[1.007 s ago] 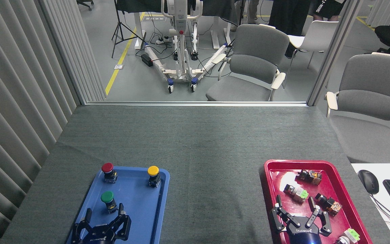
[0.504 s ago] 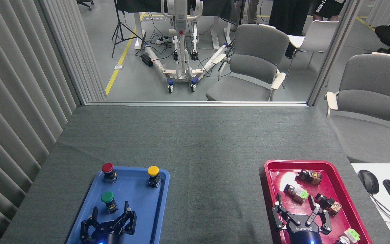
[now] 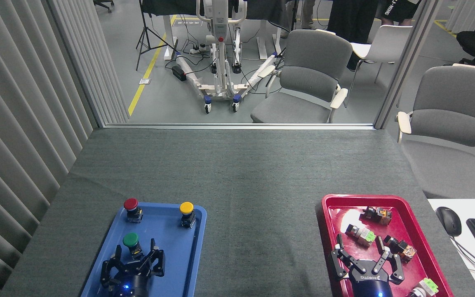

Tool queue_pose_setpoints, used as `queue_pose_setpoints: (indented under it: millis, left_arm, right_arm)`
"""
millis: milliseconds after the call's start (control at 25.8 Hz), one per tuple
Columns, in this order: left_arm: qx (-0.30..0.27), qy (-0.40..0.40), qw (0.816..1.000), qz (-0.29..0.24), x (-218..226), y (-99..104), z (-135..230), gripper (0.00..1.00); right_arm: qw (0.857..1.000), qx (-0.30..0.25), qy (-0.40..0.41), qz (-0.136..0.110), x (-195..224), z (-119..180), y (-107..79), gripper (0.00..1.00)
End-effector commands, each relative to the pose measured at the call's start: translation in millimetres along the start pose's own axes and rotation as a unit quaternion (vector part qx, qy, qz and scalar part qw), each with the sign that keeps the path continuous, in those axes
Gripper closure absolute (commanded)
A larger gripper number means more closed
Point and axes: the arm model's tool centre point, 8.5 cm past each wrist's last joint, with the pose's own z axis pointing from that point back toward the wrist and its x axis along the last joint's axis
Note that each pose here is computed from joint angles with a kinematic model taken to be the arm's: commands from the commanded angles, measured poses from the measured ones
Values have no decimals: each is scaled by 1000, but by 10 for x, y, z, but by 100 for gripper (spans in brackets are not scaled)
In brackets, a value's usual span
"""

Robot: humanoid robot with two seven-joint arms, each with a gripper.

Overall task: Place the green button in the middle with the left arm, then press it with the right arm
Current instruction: 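Move the left hand over the green button and grasp it, then carry the green button off the tray toward the table middle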

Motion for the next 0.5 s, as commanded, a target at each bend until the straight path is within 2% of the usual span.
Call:
queue_pose_setpoints:
  millis: [0, 155, 310, 387, 465]
  left_arm:
    - [-1, 2, 1000, -4, -7, -18, -15, 31]
    - [31, -1, 1000, -5, 1, 19, -2, 57]
    - [35, -17, 999, -11, 60, -12, 43, 90]
    - [35, -28, 999, -15, 118, -25, 65, 100]
    - [35, -34, 999, -18, 140, -31, 77, 100]
  right_arm:
    - [1000, -2, 0, 0, -2, 0, -3, 0]
    - [1000, -2, 0, 0, 3, -5, -7, 0]
    - [1000, -2, 0, -1, 9, -5, -7, 0]
    - [1000, -2, 0, 0, 3, -5, -7, 0]
    - [1000, -2, 1, 1, -5, -5, -3, 0]
